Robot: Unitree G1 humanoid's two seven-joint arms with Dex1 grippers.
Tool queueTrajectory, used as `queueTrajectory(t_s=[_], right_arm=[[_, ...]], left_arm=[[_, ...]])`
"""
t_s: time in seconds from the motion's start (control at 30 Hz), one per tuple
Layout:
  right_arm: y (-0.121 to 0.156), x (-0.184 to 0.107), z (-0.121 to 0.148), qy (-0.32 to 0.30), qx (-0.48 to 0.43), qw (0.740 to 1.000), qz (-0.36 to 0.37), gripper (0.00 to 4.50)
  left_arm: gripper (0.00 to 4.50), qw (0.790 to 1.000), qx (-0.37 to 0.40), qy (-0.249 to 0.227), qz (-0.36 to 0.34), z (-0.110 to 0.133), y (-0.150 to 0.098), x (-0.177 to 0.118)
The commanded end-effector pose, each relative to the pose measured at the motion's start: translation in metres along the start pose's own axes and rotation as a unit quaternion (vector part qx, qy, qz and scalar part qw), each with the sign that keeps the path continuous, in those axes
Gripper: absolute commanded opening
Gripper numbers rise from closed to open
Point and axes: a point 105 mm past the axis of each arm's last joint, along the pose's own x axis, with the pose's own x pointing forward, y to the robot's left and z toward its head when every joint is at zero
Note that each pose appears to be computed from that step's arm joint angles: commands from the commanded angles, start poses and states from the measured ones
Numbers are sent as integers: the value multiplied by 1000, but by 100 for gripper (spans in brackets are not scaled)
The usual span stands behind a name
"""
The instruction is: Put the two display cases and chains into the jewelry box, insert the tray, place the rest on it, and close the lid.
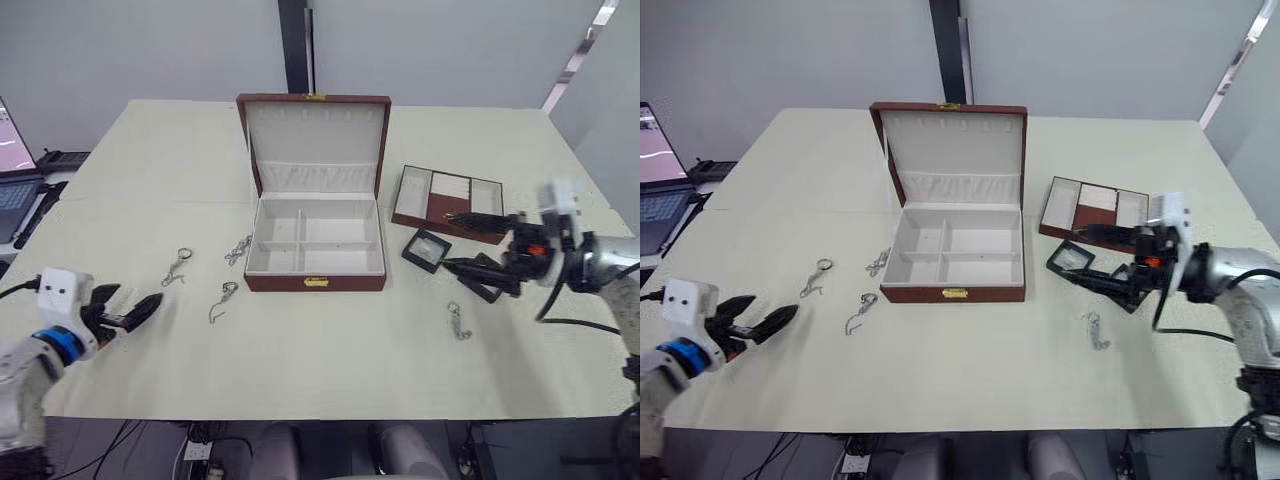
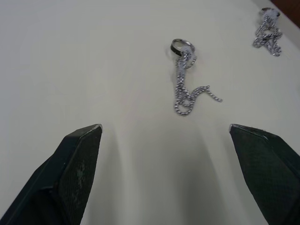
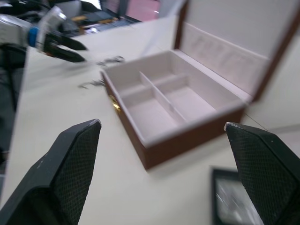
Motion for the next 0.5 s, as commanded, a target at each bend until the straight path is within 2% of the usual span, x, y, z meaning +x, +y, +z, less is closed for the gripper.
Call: queueTrajectory(t_s=[0.03, 0.2, 0.5], right_arm=[[4, 14, 17, -8, -37, 999, 13, 448], [9, 39, 23, -11, -61, 997, 46, 448], [8, 47, 18, 0, -70, 996, 53, 448]], left_arm=[[450, 999, 3, -40, 21, 11, -7, 7], [450, 996, -12, -76, 49, 12, -28, 30], [450, 995, 10, -67, 80, 16, -29, 60]])
